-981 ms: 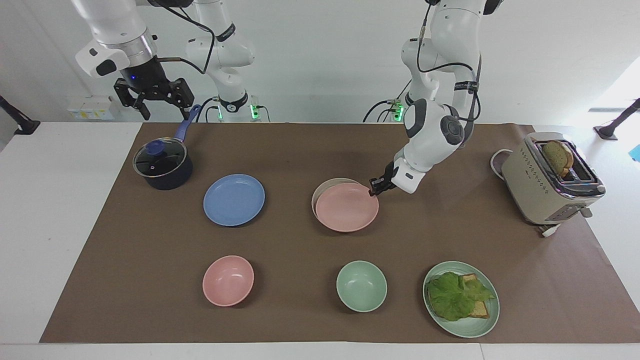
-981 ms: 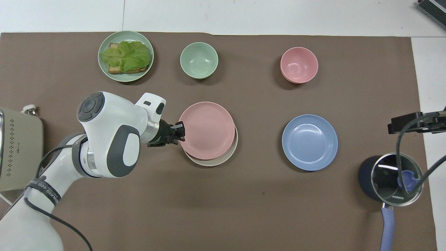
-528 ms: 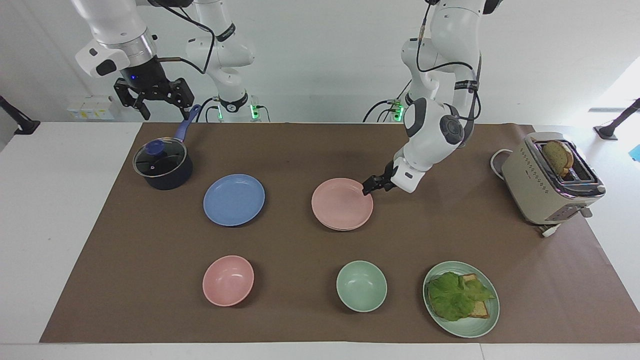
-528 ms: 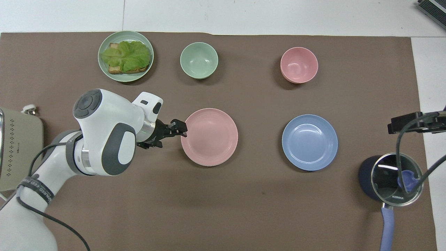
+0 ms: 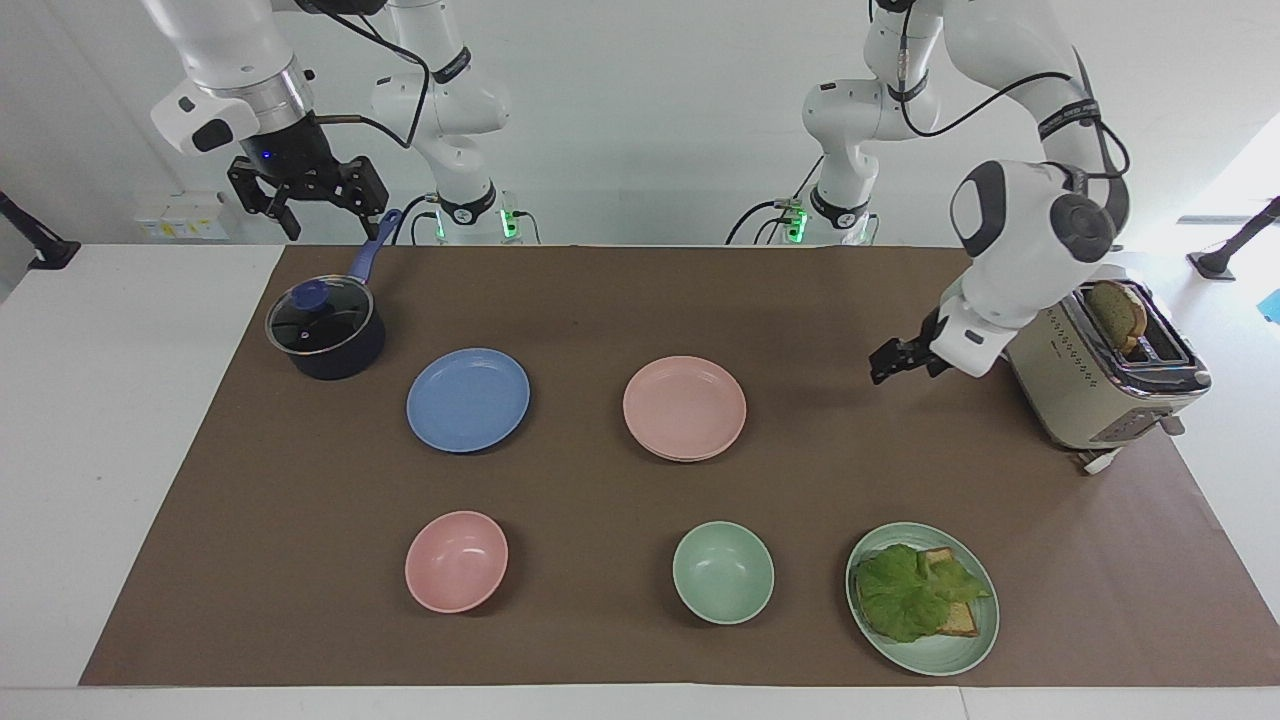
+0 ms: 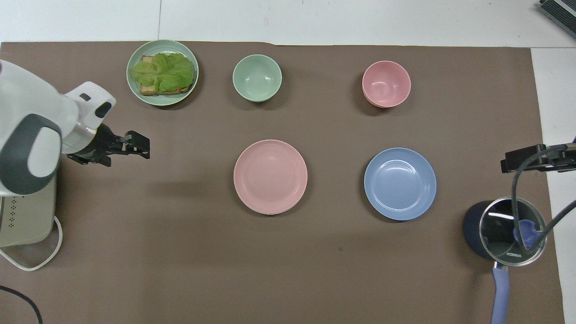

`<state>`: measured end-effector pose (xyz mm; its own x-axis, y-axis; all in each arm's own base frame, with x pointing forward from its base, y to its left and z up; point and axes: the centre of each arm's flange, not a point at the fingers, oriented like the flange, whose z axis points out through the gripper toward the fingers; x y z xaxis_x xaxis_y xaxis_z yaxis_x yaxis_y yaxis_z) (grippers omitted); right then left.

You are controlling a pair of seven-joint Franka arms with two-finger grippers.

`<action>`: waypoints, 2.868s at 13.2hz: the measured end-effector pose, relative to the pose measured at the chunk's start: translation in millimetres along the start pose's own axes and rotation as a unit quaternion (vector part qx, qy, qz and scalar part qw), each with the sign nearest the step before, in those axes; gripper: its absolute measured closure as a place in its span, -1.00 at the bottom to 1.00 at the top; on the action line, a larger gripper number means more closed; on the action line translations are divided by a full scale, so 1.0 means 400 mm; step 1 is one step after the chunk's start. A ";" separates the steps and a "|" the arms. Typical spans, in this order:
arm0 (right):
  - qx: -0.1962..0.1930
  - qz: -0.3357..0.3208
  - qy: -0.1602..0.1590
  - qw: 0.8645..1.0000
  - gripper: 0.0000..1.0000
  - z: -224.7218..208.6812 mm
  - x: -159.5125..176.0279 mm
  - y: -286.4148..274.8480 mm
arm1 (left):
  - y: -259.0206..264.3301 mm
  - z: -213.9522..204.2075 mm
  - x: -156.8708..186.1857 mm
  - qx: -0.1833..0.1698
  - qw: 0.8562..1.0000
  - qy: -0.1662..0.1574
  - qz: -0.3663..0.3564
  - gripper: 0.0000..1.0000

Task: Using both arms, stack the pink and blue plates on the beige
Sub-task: 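Open the left gripper and withdraw it to the rest pose, then reach the right gripper to the blue plate's rim and grasp it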

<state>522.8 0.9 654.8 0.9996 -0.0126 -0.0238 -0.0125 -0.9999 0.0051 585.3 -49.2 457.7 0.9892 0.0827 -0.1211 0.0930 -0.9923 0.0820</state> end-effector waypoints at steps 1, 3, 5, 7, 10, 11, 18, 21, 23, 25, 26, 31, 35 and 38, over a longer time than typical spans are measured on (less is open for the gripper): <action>0.000 0.000 0.000 1.000 -1.00 0.000 0.000 0.000 | -0.055 -0.050 -0.003 0.007 1.000 0.013 0.012 -1.00; 0.000 0.000 0.000 1.000 -1.00 0.000 0.000 0.000 | -0.117 -0.156 -0.030 0.021 0.999 0.028 0.036 -1.00; 0.000 0.000 0.000 1.000 -1.00 0.000 0.000 0.000 | -0.112 -0.285 -0.070 0.036 0.997 0.038 0.053 -1.00; 0.000 0.002 0.000 1.000 -1.00 -0.001 0.000 0.005 | -0.085 -0.393 -0.105 0.042 0.996 0.052 0.062 -1.00; 0.000 0.010 0.001 1.000 -1.00 -0.001 -0.001 0.038 | -0.059 -0.457 -0.133 0.043 0.995 0.063 0.070 -1.00; 0.000 0.000 0.004 1.000 -1.00 -0.003 0.001 0.045 | -0.046 -0.471 -0.144 0.044 0.994 0.067 0.075 -1.00; 0.000 -0.028 0.011 1.000 -1.00 0.269 0.077 0.041 | -0.056 -0.495 -0.165 0.044 0.994 0.071 0.070 -1.00; 0.000 -0.032 -0.013 0.999 -1.00 0.504 0.118 0.043 | -0.063 -0.496 -0.165 0.044 0.994 0.071 0.067 -1.00; -0.001 -0.046 -0.015 0.999 -1.00 0.634 0.130 0.043 | -0.061 -0.496 -0.165 0.044 0.994 0.071 0.068 -1.00; -0.001 -0.056 -0.019 0.998 -1.00 0.752 0.117 0.051 | -0.061 -0.496 -0.165 0.044 0.994 0.071 0.068 -1.00; 0.000 -0.058 -0.024 0.998 -1.00 0.795 0.104 0.067 | -0.061 -0.496 -0.165 0.044 0.994 0.071 0.068 -1.00; 0.003 -0.057 -0.041 0.998 -0.96 0.865 0.063 0.099 | -0.061 -0.496 -0.165 0.044 0.994 0.071 0.068 -1.00; 0.004 -0.062 -0.044 0.997 -0.54 0.871 0.061 0.084 | -0.061 -0.496 -0.165 0.044 0.994 0.071 0.068 -1.00; 0.006 -0.062 -0.046 0.997 0.22 0.877 0.060 0.079 | -0.061 -0.496 -0.165 0.044 0.994 0.071 0.068 -1.00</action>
<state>538.0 -32.5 303.5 0.9872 0.1108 -0.1147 0.1097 -0.9938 -0.0156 540.2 -12.1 659.8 0.9985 -0.0469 0.0270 -0.0470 -0.9989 -0.0001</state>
